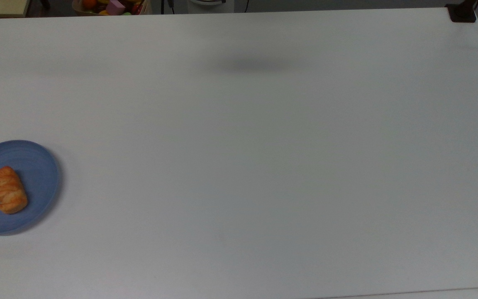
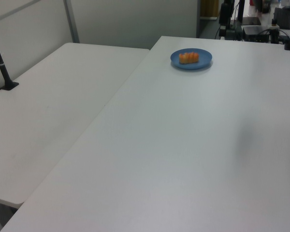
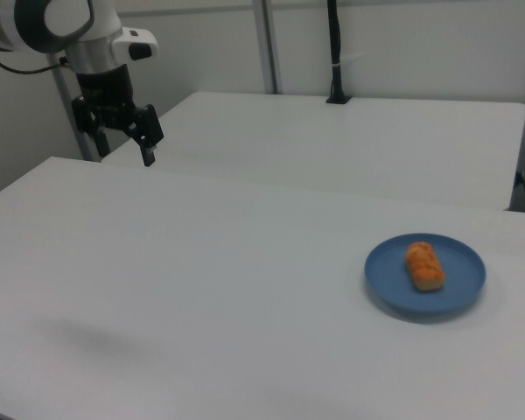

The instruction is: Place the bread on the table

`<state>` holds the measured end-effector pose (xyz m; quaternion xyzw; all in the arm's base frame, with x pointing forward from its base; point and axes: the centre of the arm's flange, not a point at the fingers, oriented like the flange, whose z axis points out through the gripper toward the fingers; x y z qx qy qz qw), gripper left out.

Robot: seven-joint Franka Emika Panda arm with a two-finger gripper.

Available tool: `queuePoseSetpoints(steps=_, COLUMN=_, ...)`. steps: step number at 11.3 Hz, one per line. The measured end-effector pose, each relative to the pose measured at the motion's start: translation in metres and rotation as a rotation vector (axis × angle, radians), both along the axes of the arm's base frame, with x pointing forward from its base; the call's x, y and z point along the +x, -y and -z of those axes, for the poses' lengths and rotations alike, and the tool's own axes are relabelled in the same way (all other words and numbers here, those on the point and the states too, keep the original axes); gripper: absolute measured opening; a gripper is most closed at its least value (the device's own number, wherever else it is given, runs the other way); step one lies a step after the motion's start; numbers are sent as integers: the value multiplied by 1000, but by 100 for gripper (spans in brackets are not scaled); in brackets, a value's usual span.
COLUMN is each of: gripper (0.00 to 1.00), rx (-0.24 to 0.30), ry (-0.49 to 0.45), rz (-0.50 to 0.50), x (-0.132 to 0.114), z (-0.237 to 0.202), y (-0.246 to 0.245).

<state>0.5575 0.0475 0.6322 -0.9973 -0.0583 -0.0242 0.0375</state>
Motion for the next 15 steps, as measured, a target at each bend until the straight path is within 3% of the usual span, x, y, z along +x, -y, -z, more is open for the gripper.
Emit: queuePoseSetpoints(steps=15, gripper=100, rx=-1, ry=-9, rz=-11, x=0, z=5, y=-1)
